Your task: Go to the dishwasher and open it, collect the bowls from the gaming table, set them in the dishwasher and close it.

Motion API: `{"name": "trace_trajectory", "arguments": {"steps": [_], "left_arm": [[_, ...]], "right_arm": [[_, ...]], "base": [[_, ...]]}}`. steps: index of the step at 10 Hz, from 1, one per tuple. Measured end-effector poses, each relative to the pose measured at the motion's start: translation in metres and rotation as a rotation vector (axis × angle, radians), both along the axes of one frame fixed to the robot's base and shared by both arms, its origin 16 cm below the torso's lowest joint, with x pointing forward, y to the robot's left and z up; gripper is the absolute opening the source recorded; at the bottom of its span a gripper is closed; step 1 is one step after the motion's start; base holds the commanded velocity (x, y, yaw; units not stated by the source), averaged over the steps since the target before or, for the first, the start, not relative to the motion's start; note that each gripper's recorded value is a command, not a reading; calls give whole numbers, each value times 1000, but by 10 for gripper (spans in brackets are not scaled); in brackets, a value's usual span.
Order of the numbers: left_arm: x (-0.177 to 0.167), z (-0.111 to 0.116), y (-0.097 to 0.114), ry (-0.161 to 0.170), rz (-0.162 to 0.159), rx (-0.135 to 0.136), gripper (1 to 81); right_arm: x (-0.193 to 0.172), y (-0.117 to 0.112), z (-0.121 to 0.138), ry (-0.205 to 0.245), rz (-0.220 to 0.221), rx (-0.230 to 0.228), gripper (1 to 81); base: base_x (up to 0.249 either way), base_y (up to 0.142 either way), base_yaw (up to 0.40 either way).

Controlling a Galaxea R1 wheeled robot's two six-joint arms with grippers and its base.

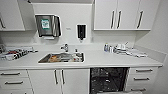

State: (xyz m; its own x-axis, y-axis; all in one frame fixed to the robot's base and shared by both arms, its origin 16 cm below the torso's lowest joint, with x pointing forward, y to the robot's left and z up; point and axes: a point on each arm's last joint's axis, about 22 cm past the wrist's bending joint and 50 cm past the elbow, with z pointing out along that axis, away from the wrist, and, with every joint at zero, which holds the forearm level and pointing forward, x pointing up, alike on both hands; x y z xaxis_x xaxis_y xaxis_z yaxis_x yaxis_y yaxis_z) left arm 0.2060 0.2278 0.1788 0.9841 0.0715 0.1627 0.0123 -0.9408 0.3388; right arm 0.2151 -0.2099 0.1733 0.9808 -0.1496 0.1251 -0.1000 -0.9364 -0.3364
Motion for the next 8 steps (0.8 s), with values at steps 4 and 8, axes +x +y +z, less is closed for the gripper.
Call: {"name": "trace_trajectory", "arguments": {"steps": [4,8], "left_arm": [[-25,34,-6,45,0,1,811],[-53,64,10,89,2,39,811]], "right_arm": [[-28,19,32,57,3,-3,811],[-45,40,62,85,-2,-20,811]], "base": [[0,0,0],[0,0,0]]}}
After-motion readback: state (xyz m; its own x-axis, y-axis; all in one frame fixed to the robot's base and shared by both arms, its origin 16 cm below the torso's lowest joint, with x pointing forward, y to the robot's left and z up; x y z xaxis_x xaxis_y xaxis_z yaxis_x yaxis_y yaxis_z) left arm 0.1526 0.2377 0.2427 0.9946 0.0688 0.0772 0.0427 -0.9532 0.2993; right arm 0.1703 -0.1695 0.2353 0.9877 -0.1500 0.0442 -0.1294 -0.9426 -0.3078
